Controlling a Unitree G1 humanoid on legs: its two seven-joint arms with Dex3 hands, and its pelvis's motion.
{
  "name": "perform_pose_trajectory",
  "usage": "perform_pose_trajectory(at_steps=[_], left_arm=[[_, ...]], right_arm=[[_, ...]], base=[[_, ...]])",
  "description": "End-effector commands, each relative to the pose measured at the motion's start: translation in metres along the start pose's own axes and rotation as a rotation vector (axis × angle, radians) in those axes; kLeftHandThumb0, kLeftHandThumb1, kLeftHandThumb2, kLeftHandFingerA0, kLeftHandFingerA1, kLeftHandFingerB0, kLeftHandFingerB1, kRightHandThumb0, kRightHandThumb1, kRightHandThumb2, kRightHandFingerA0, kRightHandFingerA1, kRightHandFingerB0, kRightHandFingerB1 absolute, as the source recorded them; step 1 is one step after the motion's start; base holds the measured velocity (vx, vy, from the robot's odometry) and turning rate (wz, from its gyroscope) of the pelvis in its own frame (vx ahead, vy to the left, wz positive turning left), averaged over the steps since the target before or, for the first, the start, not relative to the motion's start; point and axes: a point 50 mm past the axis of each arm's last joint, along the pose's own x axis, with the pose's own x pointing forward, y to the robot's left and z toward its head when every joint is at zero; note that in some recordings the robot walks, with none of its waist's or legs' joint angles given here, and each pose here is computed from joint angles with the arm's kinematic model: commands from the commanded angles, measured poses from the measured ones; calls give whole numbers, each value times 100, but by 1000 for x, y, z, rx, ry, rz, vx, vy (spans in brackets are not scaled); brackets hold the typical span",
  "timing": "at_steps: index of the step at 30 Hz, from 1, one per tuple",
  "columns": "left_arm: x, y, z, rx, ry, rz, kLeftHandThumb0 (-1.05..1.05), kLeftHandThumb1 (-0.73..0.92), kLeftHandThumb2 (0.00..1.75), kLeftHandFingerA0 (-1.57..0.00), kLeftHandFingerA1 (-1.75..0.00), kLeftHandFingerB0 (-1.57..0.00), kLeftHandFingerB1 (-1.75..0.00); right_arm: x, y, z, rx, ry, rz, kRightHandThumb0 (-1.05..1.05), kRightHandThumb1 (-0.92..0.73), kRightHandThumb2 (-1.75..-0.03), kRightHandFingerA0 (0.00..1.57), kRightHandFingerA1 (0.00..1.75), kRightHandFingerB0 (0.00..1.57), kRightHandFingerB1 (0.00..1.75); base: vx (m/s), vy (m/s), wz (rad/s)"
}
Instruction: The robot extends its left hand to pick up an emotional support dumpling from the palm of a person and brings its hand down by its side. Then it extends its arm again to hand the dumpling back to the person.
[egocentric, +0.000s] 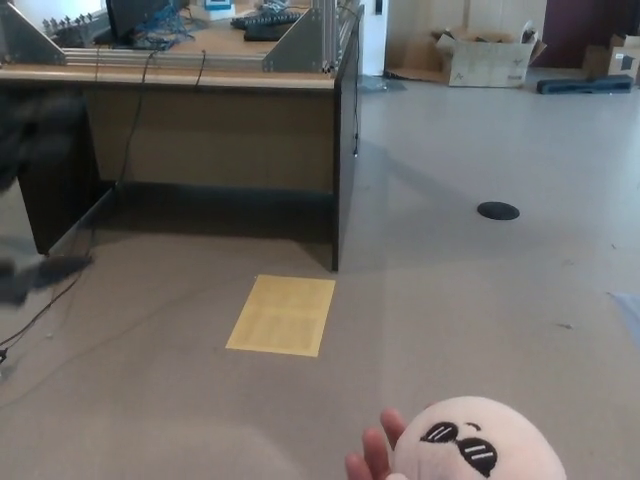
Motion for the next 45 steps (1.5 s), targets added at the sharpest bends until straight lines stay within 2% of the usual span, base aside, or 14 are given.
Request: perform_pose_trajectory(at_steps=[1,3,5,6,11,12,14,15,23,24,28,29,31,45], left_arm=[[50,-6,87,41,-111,-397,-40,40,52,-19,-29,-15,-30],[64,-16,118,77,-154,-492,-25,19,78,0,-47,-1,-48],[70,-22,131,102,-183,-535,-47,34,59,-16,-34,-11,-33],[72,-25,136,116,-198,-564,-26,17,77,0,-47,0,-48],[84,-47,162,152,-259,-707,-23,14,74,0,-50,0,-48],[86,-57,172,182,-279,-776,-44,36,53,-8,-30,-9,-25],[89,-67,181,223,-290,-851,-44,36,53,-8,-30,-9,-25],[90,-75,184,241,-312,-892,-46,28,75,0,-33,0,-30],[90,-118,204,367,-337,-1093,-50,30,78,0,-23,0,-27],[90,-125,208,385,-335,-1126,-68,27,66,-4,-13,-4,-17],[88,-134,211,408,-345,-1167,-52,29,78,0,-25,0,-25],[86,-139,212,420,-338,-1192,-53,31,77,0,-23,0,-24],[83,-148,214,440,-330,-1240,-51,31,77,0,-25,0,-23],[72,-165,204,506,-294,-1347,-83,52,89,0,-2,0,0]], right_arm=[[4,-9,5,11,-34,-44,-35,-66,-59,75,47,46,37],[3,-9,4,17,-28,-47,-32,-65,-59,75,47,47,37],[3,-9,4,17,-28,-47,-33,-66,-59,74,47,46,37],[3,-9,4,14,-31,-45,-35,-66,-59,74,47,46,37],[4,-9,6,1,-40,-39,-35,-66,-59,74,47,45,37],[5,-9,7,2,-43,-37,-35,-66,-59,71,47,45,38],[5,-9,7,5,-45,-36,-35,-66,-59,71,47,45,38],[5,-9,7,-4,-41,-34,-38,-65,-59,72,46,45,37],[8,-10,10,-12,-46,-19,-34,-66,-59,75,47,46,37],[9,-10,11,-5,-44,-17,-35,-66,-59,73,47,45,37],[10,-9,12,3,-41,-9,-36,-66,-59,73,47,45,37],[11,-9,13,3,-39,-7,-47,-55,-83,72,64,49,53],[11,-10,13,-1,-41,1,-43,-69,-60,79,55,59,43],[9,-13,19,84,-142,60,-50,-69,-61,78,62,63,44]], base=[[0,0,0],[0,0,0],[0,0,0],[0,0,0],[0,0,0],[0,0,0],[0,0,0],[0,0,0],[0,0,0],[0,0,0],[0,0,0],[0,0,0],[0,0,0],[0,0,0]])
